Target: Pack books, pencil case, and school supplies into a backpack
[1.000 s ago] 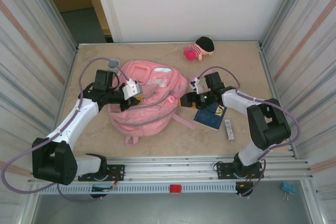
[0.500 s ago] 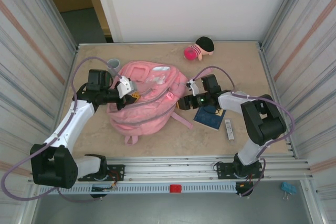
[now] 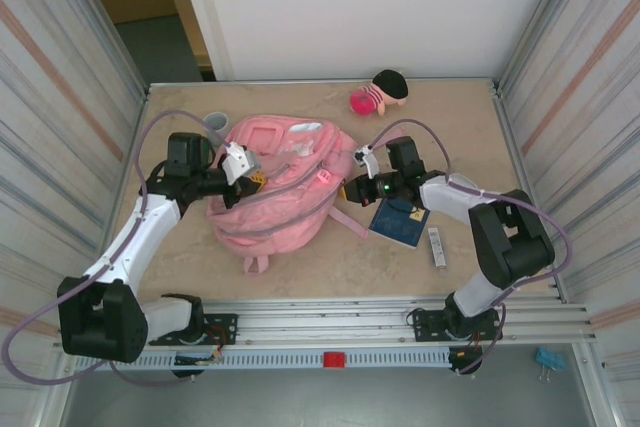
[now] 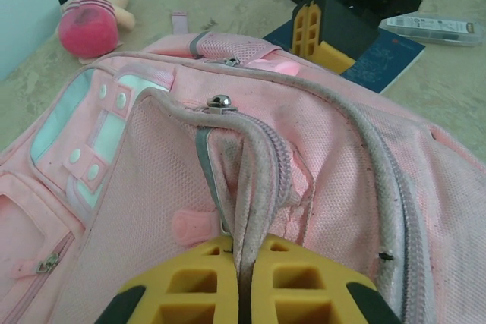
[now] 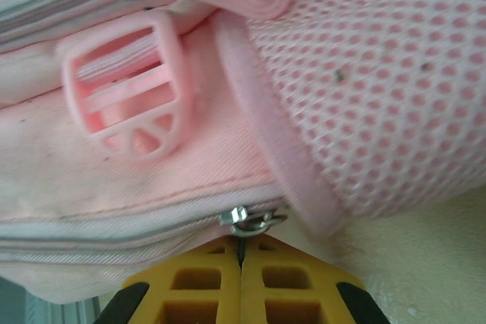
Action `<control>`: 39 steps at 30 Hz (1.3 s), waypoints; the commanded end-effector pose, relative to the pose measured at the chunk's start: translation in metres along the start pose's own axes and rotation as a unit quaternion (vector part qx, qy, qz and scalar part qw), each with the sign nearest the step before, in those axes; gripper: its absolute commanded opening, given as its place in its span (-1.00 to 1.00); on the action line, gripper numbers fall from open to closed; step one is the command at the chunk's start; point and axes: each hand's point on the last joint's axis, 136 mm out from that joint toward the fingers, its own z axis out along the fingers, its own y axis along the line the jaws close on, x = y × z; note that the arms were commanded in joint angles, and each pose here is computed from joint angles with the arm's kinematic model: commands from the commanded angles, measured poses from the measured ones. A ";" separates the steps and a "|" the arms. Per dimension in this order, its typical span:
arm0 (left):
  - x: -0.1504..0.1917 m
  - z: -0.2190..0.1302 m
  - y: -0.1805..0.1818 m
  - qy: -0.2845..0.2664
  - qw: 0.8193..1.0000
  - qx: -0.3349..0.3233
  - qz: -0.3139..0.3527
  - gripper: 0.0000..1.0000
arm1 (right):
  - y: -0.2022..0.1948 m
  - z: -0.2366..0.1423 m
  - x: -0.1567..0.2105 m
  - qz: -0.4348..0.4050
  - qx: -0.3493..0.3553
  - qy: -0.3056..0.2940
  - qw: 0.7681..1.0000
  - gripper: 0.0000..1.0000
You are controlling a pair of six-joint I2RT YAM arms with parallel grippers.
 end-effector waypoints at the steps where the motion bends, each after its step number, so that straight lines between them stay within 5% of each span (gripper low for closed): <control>1: -0.021 -0.009 0.011 -0.031 0.999 -0.039 0.023 -1.00 | 0.011 -0.009 0.000 -0.019 -0.002 0.004 1.000 -1.00; 5: -0.029 -0.010 0.002 -0.054 0.998 -0.014 0.024 -1.00 | -0.001 -0.009 0.002 -0.015 0.023 0.007 1.000 -1.00; 7: -0.034 -0.012 -0.001 -0.070 0.997 0.002 0.018 -1.00 | -0.010 -0.007 0.002 -0.008 0.036 0.009 0.999 -0.69; 15: -0.043 -0.016 -0.007 -0.091 0.995 0.025 0.019 -1.00 | -0.029 0.004 -0.006 -0.013 0.059 -0.001 0.998 -0.05; 22: -0.046 -0.018 -0.010 -0.094 0.995 0.035 0.018 -1.00 | -0.019 0.012 -0.024 -0.036 0.023 -0.020 0.999 0.17; 24: -0.045 -0.017 -0.010 -0.094 0.995 0.036 0.017 -1.00 | -0.014 0.011 -0.029 -0.044 0.013 -0.027 0.999 0.09; 31: -0.034 -0.014 0.009 -0.062 0.998 -0.026 0.002 -1.00 | 0.000 -0.001 -0.027 -0.055 0.001 -0.023 0.998 -0.93; 39: -0.031 -0.010 0.012 -0.055 0.997 -0.051 -0.013 -1.00 | 0.015 -0.010 -0.021 -0.062 -0.008 -0.012 0.998 -1.00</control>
